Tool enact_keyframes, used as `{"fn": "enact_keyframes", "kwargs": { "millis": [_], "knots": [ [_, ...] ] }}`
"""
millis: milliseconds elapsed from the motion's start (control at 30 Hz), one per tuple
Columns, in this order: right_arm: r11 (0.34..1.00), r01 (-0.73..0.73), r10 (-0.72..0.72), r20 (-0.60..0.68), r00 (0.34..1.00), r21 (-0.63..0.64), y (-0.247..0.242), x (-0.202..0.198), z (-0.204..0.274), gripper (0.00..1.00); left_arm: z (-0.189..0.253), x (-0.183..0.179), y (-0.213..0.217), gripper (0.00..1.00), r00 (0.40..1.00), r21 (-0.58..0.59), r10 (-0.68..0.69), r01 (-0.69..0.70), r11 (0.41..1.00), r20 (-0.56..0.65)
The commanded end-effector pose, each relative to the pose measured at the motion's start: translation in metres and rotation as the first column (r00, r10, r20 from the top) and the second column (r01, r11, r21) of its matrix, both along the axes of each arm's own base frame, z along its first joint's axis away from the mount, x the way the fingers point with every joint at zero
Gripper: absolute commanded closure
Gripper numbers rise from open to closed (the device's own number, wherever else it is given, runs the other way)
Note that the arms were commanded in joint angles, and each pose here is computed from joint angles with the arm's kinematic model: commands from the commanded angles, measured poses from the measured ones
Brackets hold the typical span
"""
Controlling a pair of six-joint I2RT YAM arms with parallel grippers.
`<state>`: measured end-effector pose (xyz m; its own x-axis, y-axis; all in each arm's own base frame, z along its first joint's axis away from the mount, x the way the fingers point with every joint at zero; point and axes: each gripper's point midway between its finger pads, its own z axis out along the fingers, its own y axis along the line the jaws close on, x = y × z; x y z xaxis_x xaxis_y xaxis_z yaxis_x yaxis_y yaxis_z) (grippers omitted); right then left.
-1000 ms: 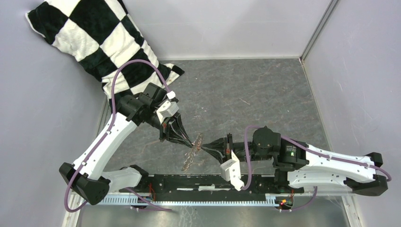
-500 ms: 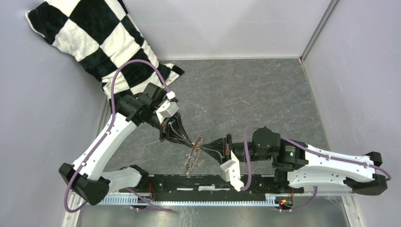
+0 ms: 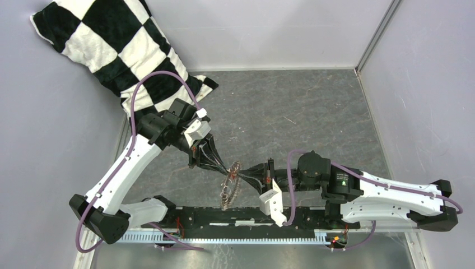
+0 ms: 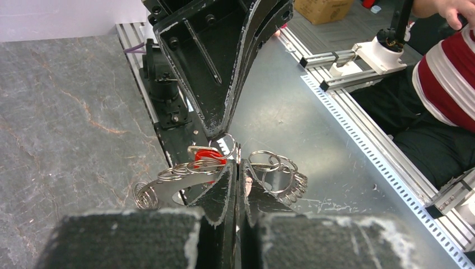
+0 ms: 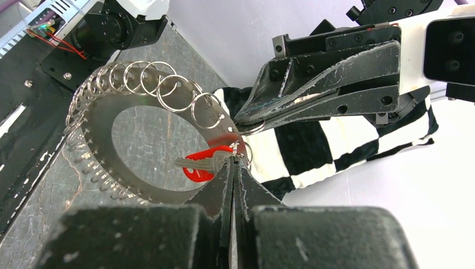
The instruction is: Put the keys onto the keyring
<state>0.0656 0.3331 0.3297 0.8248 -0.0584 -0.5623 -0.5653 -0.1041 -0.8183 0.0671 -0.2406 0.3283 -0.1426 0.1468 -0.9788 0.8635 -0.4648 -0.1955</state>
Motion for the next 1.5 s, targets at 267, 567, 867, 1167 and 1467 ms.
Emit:
{"fn": "enact_keyframes", "kwargs": {
  "millis": [267, 567, 867, 1167, 1467],
  "knots": [
    [0.996, 0.014, -0.017, 0.035, 0.999, 0.093, -0.001, 0.001, 0.024, 0.99, 0.023, -0.014, 0.004, 0.98, 0.997, -0.103, -0.057, 0.052, 0.993, -0.054],
    [0.997, 0.009, -0.011, 0.031, 0.999, 0.079, -0.001, 0.001, 0.018, 0.99, 0.023, -0.014, 0.004, 0.98, 0.997, -0.105, -0.056, 0.051, 0.993, -0.048],
    [0.961, 0.263, -0.270, -0.097, 0.958, -0.085, -0.027, 0.035, -0.054, 0.99, 0.007, -0.008, 0.009, 0.98, 0.997, -0.062, -0.005, 0.000, 0.998, -0.074],
    [0.865, 0.438, -0.496, -0.281, 0.822, -0.244, -0.067, 0.050, -0.165, 0.99, -0.054, -0.002, 0.019, 0.98, 0.993, 0.064, 0.113, -0.111, 0.992, -0.029],
    [0.850, 0.410, -0.523, -0.450, 0.724, -0.330, -0.060, 0.061, -0.256, 0.99, -0.035, -0.014, 0.024, 0.98, 0.994, 0.027, 0.102, -0.101, 0.995, -0.038]
  ]
}}
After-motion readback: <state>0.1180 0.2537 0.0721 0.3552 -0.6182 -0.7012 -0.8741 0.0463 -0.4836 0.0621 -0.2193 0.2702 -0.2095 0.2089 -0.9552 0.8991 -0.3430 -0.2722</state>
